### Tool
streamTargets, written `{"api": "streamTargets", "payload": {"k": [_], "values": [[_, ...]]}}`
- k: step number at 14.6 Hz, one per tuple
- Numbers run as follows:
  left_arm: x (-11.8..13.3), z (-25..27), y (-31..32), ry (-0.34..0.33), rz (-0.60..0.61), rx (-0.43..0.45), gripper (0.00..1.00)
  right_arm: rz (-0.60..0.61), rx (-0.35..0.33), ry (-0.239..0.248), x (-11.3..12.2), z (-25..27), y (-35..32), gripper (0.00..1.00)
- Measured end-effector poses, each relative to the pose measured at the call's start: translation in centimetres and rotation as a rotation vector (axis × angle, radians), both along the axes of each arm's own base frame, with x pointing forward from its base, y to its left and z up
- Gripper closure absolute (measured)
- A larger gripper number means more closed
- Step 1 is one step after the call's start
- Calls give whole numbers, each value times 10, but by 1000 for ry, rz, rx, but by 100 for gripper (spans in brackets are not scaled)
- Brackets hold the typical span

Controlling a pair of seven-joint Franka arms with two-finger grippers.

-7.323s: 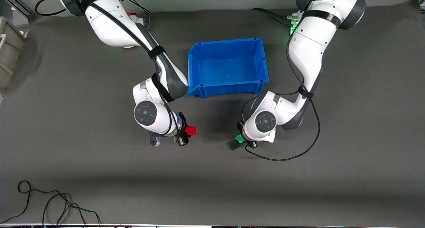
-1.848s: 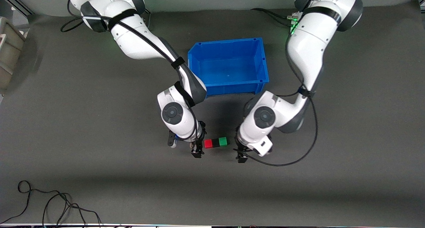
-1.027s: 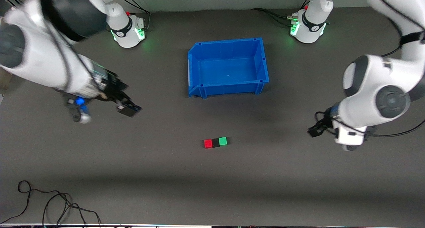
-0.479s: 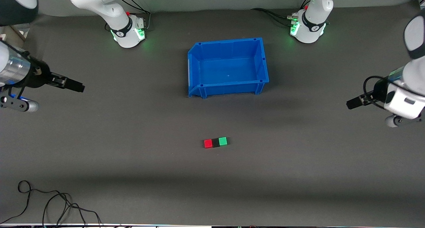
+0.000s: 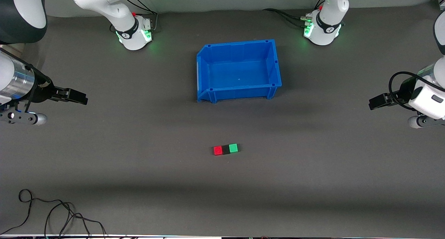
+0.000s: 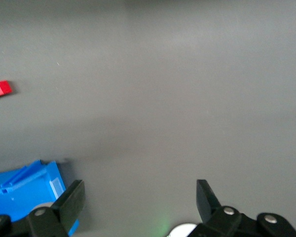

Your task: Attach green and red cubes to black cube

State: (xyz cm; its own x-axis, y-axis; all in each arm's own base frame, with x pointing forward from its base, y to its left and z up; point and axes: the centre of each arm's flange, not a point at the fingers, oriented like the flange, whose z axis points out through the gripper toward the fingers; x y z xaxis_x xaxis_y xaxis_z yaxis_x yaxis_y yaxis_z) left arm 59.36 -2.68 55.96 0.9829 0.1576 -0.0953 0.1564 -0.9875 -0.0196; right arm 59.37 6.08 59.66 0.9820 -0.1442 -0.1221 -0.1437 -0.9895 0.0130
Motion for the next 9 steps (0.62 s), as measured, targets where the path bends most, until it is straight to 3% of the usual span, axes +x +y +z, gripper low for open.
{"api": "streamTargets", "payload": {"k": [2, 9], "values": [[-2, 0, 3, 12, -8, 3, 0, 20, 19, -38, -8, -3, 5, 0], [-10, 21, 5, -19, -26, -29, 0, 37, 38, -71, -16, -4, -8, 0]]}}
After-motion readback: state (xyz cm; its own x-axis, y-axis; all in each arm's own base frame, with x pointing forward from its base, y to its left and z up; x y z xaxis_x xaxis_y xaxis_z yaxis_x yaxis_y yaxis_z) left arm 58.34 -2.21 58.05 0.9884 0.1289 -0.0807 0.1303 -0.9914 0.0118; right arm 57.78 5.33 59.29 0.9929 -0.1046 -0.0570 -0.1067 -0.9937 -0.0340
